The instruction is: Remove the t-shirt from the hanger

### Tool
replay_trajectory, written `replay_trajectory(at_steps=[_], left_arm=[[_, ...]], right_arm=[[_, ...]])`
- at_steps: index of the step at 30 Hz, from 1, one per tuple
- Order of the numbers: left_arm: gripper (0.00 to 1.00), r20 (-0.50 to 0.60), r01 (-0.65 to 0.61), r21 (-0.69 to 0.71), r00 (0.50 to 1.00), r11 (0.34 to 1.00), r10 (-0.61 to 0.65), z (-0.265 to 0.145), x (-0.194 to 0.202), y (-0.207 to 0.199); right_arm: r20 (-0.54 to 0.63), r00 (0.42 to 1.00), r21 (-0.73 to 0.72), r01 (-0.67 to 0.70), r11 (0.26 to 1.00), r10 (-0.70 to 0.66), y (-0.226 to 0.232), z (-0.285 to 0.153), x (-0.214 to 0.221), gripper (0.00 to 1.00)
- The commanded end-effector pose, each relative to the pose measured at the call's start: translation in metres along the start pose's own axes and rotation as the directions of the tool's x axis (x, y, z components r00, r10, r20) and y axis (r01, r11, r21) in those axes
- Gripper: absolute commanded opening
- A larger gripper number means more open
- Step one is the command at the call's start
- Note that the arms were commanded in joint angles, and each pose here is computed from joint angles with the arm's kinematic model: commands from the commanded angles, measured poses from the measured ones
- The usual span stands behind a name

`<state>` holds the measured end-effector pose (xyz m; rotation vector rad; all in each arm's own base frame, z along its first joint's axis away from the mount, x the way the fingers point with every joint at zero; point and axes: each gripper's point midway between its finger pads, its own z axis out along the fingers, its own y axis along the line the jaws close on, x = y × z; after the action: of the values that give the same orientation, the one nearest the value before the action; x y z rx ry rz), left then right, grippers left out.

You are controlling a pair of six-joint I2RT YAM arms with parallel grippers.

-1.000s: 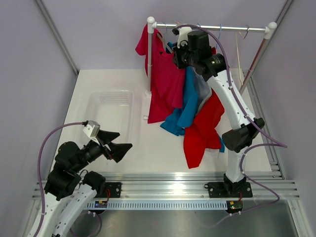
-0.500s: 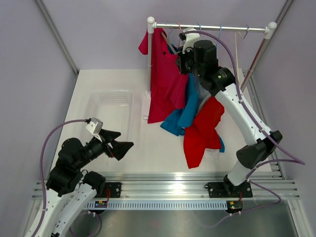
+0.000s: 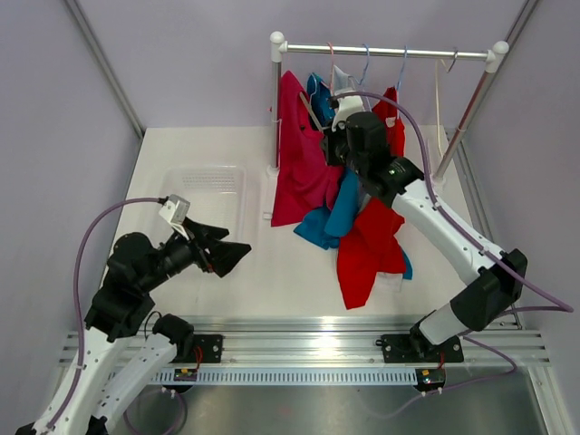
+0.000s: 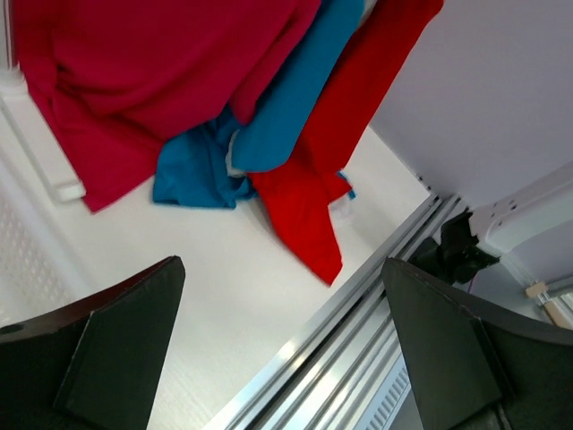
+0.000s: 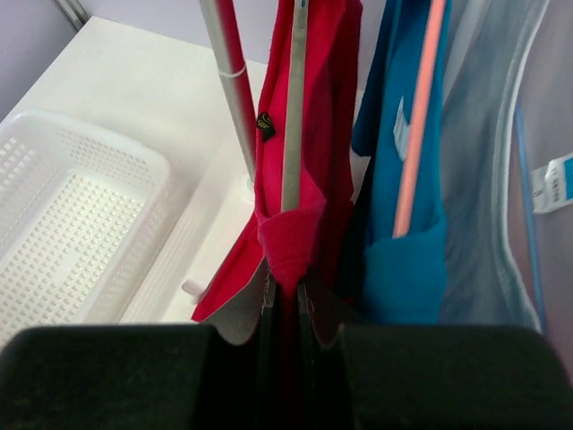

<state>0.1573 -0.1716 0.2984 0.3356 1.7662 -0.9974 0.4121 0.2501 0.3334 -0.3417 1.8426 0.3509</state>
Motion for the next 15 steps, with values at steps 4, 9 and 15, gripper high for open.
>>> replay_trajectory(at_steps=[4, 9, 15], left_arm=[[0.96, 0.11, 0.051, 0.164, 0.992, 0.985, -0.07, 0.012, -0.056, -0.04], [0.91, 0.158, 0.15, 0.216, 0.97, 0.965, -0.186, 0.031, -0.084, -0.048], [0.75, 0.135, 0.238, 0.309, 0.947, 0.921, -0.29, 0.054, -0.099, -0.06]], right_arm=[[0.245, 0.968, -0.007, -0.044, 0.999, 0.044, 0.019, -0.06, -0.057, 0.0], [0.216, 0.971, -0.049, -0.093, 0.994, 0.102, 0.041, -0.082, -0.026, 0.0], [0.209, 0.968, -0.084, -0.125, 0.989, 0.14, 0.079, -0.129, 0.016, 0.0]])
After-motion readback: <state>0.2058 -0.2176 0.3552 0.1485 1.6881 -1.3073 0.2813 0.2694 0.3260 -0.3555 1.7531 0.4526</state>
